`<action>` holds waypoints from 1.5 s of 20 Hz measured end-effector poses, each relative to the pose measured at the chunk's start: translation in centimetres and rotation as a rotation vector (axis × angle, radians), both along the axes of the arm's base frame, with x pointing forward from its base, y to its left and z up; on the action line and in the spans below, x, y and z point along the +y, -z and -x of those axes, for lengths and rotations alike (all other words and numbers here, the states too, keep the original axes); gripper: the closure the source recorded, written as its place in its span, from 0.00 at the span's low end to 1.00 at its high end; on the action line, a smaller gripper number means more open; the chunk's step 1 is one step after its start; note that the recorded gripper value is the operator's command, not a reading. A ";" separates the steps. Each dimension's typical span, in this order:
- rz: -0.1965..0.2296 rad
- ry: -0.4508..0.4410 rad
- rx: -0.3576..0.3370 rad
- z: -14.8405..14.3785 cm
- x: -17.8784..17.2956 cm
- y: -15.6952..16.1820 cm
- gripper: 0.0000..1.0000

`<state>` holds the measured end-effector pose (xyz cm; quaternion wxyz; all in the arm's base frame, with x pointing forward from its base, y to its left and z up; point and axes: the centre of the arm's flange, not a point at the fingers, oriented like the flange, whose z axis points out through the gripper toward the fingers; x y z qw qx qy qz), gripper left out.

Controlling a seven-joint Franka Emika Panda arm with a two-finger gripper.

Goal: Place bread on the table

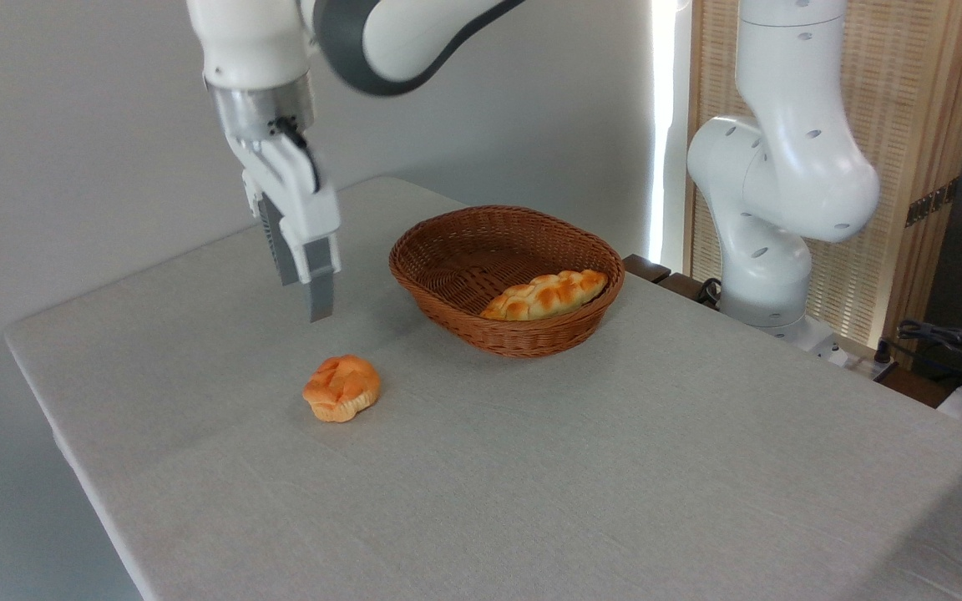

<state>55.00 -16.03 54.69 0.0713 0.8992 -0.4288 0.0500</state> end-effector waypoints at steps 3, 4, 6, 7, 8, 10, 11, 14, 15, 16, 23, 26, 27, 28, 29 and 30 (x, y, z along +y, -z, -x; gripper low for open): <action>-0.002 -0.079 -0.011 0.3 5.1 -3.6 0.00; -0.002 -0.101 -0.019 0.5 6.5 -4.8 0.00; 0.000 -0.124 -0.027 0.7 7.9 -6.3 0.00; 0.001 -0.129 -0.029 0.7 8.3 -6.6 0.00; 0.003 -0.136 -0.036 0.6 8.7 -7.2 0.00; 0.005 -0.141 -0.040 0.5 9.1 -7.9 0.00; 0.005 -0.141 -0.039 0.5 9.1 -8.1 0.00; 0.003 -0.140 -0.016 0.5 9.2 -8.5 0.00; 0.001 -0.140 -0.001 0.6 9.3 -8.6 0.00; 0.000 -0.144 0.008 0.7 9.4 -8.7 0.00; -0.049 -0.193 0.039 0.7 10.9 -10.0 0.00; -0.077 -0.185 0.071 -0.8 10.4 -7.5 0.00; -0.078 -0.183 0.072 -1.1 10.2 -7.2 0.00; -0.078 -0.183 0.070 -1.2 10.2 -7.2 0.00; -0.077 -0.184 0.062 -1.3 10.1 -7.2 0.00; -0.076 -0.185 0.055 -1.4 10.1 -7.3 0.00</action>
